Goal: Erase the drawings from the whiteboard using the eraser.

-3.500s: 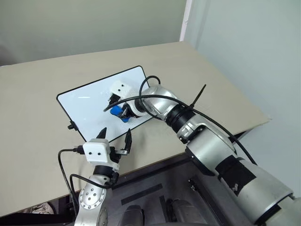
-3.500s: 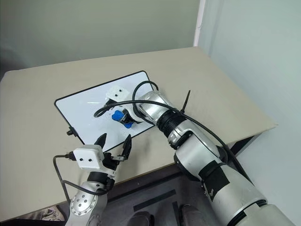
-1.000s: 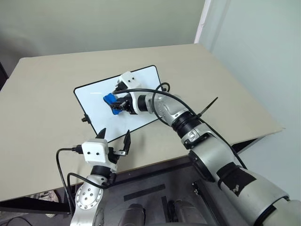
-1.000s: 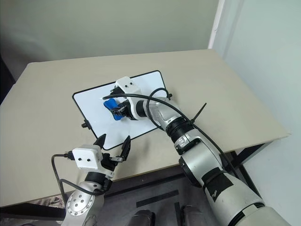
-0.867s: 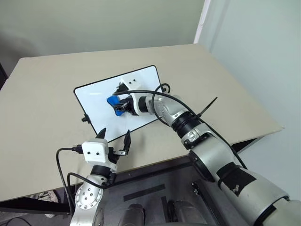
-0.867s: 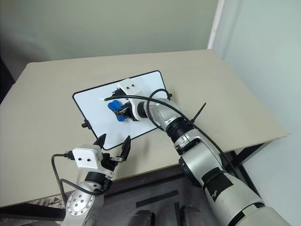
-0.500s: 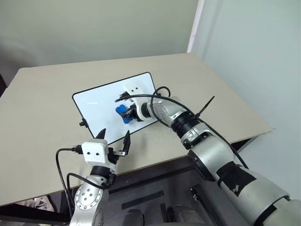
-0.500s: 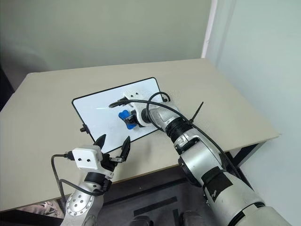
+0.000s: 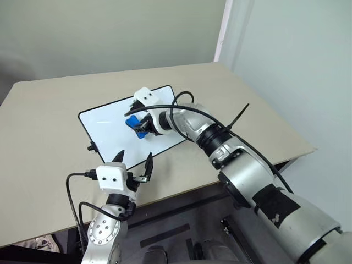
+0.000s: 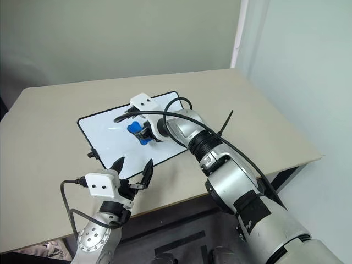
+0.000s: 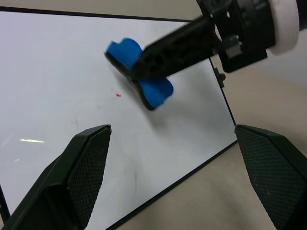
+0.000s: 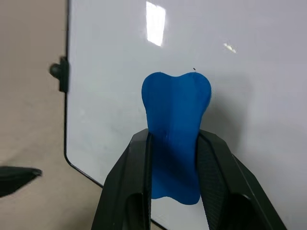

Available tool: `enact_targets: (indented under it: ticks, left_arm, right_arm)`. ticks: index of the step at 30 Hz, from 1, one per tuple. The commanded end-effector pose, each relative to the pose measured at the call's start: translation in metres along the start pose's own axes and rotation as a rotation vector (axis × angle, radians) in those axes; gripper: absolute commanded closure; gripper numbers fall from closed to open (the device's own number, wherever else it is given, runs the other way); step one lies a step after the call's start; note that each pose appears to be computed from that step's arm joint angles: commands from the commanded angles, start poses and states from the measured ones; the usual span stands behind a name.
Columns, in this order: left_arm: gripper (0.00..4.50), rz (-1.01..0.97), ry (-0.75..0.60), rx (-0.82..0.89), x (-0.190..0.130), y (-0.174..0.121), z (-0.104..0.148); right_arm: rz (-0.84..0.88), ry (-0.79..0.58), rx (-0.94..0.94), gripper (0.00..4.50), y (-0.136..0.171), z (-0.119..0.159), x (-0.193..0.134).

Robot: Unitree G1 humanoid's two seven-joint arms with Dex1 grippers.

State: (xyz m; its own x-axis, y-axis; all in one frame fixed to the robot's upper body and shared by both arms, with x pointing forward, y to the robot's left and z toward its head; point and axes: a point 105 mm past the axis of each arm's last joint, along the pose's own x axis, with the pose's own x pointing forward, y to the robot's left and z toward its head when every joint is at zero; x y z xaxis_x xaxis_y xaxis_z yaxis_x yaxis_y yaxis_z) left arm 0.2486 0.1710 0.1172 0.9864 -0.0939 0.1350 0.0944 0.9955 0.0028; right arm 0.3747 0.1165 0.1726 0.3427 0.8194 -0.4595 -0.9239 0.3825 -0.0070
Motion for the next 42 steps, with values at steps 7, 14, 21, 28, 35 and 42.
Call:
enact_targets:
  ticks: [7, 14, 21, 28, 35, 42]
  left_arm:
    - [0.0, 0.006, -0.041, 0.003, -0.001, -0.001, 0.011]
    - [0.0, 0.011, -0.04, 0.006, -0.002, -0.001, 0.011]
    - [0.0, 0.01, -0.037, 0.005, -0.002, -0.001, 0.01]
    - [0.0, 0.001, -0.034, 0.001, -0.002, 0.0, 0.01]
    - [0.0, -0.009, -0.034, 0.002, -0.001, 0.0, 0.01]
    - [0.0, -0.023, -0.033, 0.009, 0.001, 0.0, 0.01]
  right_arm:
    - [0.222, 0.033, -0.089, 3.18, 0.099, 0.005, 0.05]
    - [0.231, -0.019, -0.098, 3.18, 0.097, 0.011, 0.049]
    - [0.233, -0.143, -0.001, 3.18, 0.086, 0.02, 0.043]
    - [0.301, -0.193, 0.152, 3.18, 0.084, 0.014, 0.039]
    - [0.214, -0.198, 0.175, 3.18, 0.072, 0.013, 0.039]
    - [0.114, -0.195, 0.112, 3.18, 0.057, 0.004, 0.04]
